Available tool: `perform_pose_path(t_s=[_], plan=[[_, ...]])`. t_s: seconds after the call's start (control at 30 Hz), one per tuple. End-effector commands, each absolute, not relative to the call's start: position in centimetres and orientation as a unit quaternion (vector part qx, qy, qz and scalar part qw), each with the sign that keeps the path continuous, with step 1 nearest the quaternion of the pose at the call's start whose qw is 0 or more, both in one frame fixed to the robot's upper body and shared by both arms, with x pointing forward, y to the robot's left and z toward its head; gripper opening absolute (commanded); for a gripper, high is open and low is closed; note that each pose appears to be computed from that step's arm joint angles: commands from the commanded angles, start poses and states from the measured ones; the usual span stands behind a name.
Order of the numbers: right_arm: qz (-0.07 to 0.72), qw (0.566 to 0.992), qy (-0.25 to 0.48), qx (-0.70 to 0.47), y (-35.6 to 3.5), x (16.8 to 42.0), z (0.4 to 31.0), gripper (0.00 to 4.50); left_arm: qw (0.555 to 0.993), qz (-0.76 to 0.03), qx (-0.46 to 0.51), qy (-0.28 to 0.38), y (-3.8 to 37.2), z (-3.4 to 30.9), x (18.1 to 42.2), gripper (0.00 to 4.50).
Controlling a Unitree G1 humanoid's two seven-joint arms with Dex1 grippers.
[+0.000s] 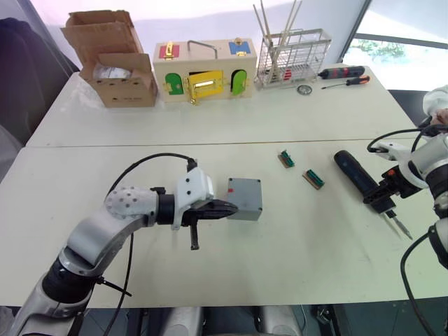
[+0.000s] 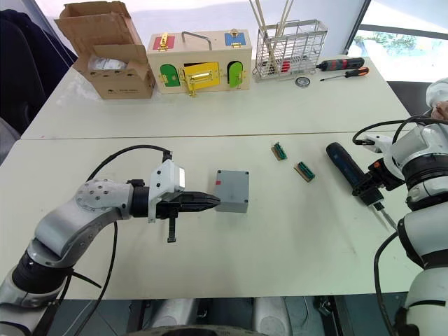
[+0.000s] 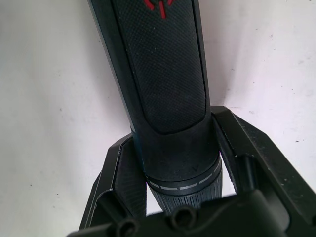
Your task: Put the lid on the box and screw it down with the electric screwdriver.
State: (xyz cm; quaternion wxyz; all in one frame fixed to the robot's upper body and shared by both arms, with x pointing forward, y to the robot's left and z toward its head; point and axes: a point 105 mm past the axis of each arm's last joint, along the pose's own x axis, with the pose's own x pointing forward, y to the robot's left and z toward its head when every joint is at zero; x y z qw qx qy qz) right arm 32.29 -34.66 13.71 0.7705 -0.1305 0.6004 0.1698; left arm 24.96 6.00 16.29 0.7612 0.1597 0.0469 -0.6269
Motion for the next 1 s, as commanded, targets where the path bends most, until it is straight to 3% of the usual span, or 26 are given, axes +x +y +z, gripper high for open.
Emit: perform_pose_path(t_s=[0.03, 0.17, 0.3, 0.37, 0.5, 0.57, 0.63, 0.73, 0.87, 1.0], plan=[[0.178, 0.817, 0.532, -0.133, -34.7, 33.8, 18.2, 1.77, 0.759, -0.628, 0.165, 0.042, 6.7, 16.8, 25.7, 0.0], [0.184, 0.882, 0.416, -0.126, -34.1, 35.2, 24.8, 1.77, 0.77, -0.618, 0.153, 0.047, 8.2, 17.5, 26.7, 0.0], [0.22, 0.926, 0.304, -0.05, -31.6, 35.9, 28.2, 1.77, 0.78, -0.611, 0.131, 0.038, 9.1, 18.9, 28.0, 0.0], [0.239, 0.951, 0.189, -0.046, -30.0, 36.2, 30.0, 1.77, 0.781, -0.611, 0.126, 0.034, 9.1, 19.5, 28.7, 0.0], [0.295, 0.952, -0.074, 0.008, -24.6, 33.6, 33.0, 1.77, 0.774, -0.621, 0.116, 0.038, 8.7, 19.8, 29.3, 0.0], [0.319, 0.935, -0.14, 0.058, -21.8, 31.6, 32.1, 1.77, 0.766, -0.63, 0.122, 0.047, 8.3, 19.2, 29.5, 0.0], [0.365, 0.912, -0.154, 0.105, -19.3, 30.0, 31.2, 1.77, 0.76, -0.636, 0.124, 0.054, 8.0, 18.6, 29.6, 0.0], [0.34, 0.919, -0.171, 0.102, -16.3, 29.6, 28.6, 1.77, 0.76, -0.638, 0.117, 0.053, 6.9, 18.0, 30.0, 0.0], [0.326, 0.926, -0.165, 0.099, -14.3, 29.2, 26.1, 1.77, 0.755, -0.639, 0.139, 0.049, 6.0, 17.2, 30.3, 0.0], [0.321, 0.926, -0.169, 0.107, -13.4, 29.2, 25.6, 1.77, 0.756, -0.637, 0.143, 0.048, 5.6, 16.7, 30.7, 0.0]])
